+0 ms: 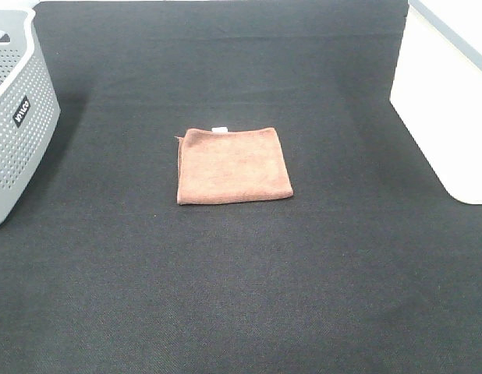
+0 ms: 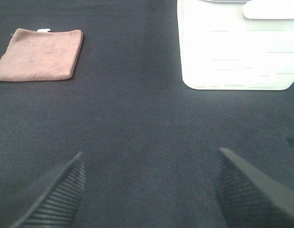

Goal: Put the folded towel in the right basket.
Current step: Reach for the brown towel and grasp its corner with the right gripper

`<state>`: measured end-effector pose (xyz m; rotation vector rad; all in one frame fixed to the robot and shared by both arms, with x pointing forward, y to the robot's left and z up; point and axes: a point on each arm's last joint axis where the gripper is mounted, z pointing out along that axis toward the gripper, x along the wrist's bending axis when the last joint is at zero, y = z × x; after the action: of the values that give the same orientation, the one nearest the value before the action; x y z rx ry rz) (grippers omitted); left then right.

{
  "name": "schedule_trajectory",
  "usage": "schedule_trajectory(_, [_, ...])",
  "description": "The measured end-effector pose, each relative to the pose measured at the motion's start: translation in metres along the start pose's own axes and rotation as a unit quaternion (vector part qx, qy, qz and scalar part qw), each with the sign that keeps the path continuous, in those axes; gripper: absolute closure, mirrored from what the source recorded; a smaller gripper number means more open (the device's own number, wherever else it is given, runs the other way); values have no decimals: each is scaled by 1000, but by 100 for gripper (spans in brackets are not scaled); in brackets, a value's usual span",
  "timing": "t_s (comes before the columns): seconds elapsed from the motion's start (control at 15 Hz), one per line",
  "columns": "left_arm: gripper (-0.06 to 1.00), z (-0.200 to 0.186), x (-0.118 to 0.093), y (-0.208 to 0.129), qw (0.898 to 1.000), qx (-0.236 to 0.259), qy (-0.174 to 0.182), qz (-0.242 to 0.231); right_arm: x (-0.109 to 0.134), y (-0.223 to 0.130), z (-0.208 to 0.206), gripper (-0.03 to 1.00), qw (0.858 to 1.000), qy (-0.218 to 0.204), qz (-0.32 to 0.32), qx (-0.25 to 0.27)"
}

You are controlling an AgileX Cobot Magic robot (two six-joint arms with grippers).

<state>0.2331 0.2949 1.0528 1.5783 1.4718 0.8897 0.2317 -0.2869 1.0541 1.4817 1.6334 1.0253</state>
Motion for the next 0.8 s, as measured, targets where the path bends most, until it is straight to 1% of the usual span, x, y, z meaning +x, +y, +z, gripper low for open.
schedule_trajectory(0.8, [7,0,0,0,1000,0,0,0,0,0,0,26,1000,0,0,0])
